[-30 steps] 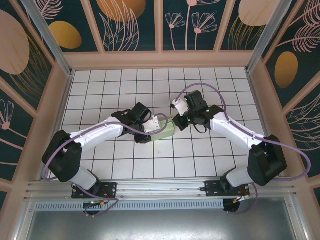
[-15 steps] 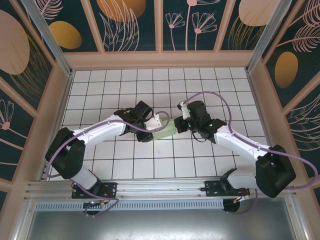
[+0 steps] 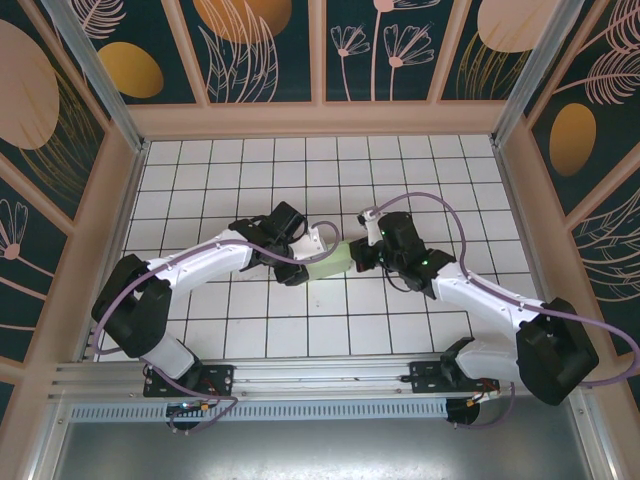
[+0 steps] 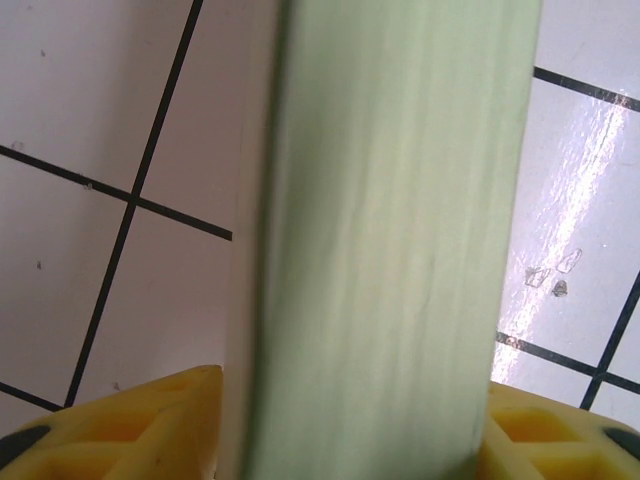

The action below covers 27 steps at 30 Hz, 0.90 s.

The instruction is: Fold the paper box

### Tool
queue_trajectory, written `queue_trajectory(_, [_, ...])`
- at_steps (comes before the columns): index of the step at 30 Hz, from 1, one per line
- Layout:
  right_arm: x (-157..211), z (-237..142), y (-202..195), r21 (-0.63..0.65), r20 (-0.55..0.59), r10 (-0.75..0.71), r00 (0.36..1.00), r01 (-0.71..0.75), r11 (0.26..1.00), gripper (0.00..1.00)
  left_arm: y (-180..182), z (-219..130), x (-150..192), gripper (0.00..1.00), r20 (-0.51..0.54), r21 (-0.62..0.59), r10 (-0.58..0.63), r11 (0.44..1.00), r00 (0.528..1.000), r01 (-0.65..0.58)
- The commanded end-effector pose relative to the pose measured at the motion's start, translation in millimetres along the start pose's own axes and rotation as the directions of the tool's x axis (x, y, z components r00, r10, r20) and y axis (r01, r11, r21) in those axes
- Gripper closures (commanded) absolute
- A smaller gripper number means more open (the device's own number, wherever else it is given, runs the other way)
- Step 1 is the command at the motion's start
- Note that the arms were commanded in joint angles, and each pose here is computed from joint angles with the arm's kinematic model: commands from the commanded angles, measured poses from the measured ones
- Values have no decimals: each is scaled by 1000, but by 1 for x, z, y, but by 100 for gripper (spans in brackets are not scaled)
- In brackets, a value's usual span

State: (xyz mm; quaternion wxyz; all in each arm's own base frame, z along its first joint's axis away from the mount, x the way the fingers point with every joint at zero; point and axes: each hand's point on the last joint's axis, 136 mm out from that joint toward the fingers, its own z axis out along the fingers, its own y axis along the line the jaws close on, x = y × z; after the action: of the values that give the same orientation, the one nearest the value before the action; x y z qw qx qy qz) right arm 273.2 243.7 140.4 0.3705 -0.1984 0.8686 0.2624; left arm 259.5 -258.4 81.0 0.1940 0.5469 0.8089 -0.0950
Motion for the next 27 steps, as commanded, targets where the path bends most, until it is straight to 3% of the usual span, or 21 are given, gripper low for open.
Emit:
queue_trajectory(1, [-1,-3,1,12,25,-20,999,20,1000,100,-1,-1,-13,40,44,12,-20,1000,999,19])
queue_trajectory(7, [-1,-2,0,64,40,-49,998,47,997,100,1,-10,-23,30,91,3,-41,999,995,41])
queue_trajectory(16, [3,-1,-2,102,41,-71,997,66,993,100,10,-37,-44,3,233,-62,-73,994,970,90])
queue_trajectory(22, [0,-1,-2,113,51,-77,996,71,991,100,24,-76,-68,1,408,-105,-167,968,898,228])
queue_trajectory(27, [-2,-1,0,109,55,-79,995,73,991,100,32,-100,-63,1,486,-112,-299,911,821,397])
